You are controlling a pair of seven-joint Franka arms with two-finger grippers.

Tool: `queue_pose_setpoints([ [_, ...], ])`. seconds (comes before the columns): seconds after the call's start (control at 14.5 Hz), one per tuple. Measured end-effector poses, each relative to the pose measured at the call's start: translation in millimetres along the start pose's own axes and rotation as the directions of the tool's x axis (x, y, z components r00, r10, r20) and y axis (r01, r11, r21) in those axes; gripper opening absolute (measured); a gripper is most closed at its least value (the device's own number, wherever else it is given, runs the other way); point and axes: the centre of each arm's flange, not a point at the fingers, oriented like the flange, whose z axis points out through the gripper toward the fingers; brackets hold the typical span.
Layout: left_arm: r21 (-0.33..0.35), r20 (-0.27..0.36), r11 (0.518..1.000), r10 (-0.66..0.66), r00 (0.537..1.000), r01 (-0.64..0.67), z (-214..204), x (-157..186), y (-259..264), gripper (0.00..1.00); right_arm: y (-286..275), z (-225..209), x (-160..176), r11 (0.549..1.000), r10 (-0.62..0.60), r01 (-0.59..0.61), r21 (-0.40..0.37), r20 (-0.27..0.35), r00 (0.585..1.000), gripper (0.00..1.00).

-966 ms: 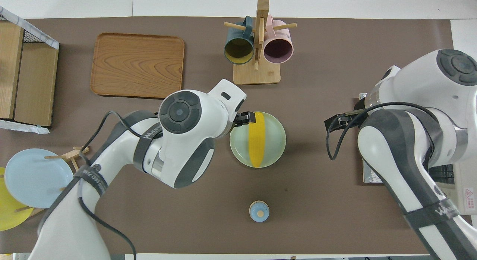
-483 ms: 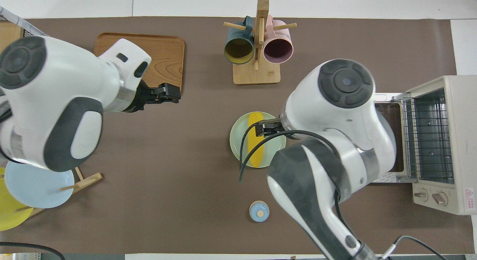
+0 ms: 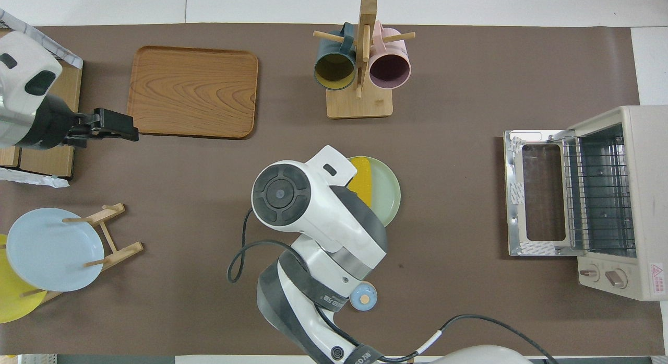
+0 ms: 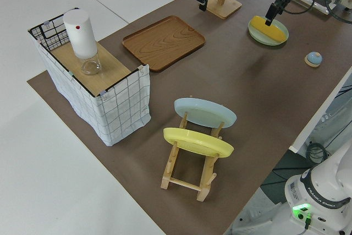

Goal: Put corn in oven
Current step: 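Grasp the rim of the green plate with the right gripper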

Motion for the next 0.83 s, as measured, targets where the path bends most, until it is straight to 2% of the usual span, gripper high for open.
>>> queue_pose_setpoints([
  [0.28,0.06,0.06,0.996,0.058,0.996,-0.062,-12.9,-19.4,-7.3,1.0,-13.3,32.3,-6.2,0.997,-0.06,0.058,-0.043,-0.037,0.998,0.96],
  [0.34,0.062,0.075,0.995,0.071,0.995,-0.076,-14.2,-23.4,-6.6,1.0,-14.2,41.8,-9.9,0.996,-0.077,0.075,-0.056,-0.046,0.996,0.91],
  [0.62,0.063,0.107,0.993,0.095,0.99,-0.102,-10.8,-32.4,-0.4,1.0,-8.7,80.9,-21.1,0.984,-0.176,0.172,-0.05,-0.075,0.982,0.45],
  [0.69,0.063,0.112,0.992,0.1,0.989,-0.107,-9.3,-33.5,2.0,1.0,-5.8,89.7,-23.5,0.981,-0.19,0.187,-0.051,-0.078,0.979,0.4],
  [0.83,0.066,0.12,0.991,0.109,0.987,-0.118,-4.3,-34.9,6.8,1.0,-4.2,93.4,-26.4,0.979,-0.203,0.2,-0.048,-0.084,0.976,0.39],
])
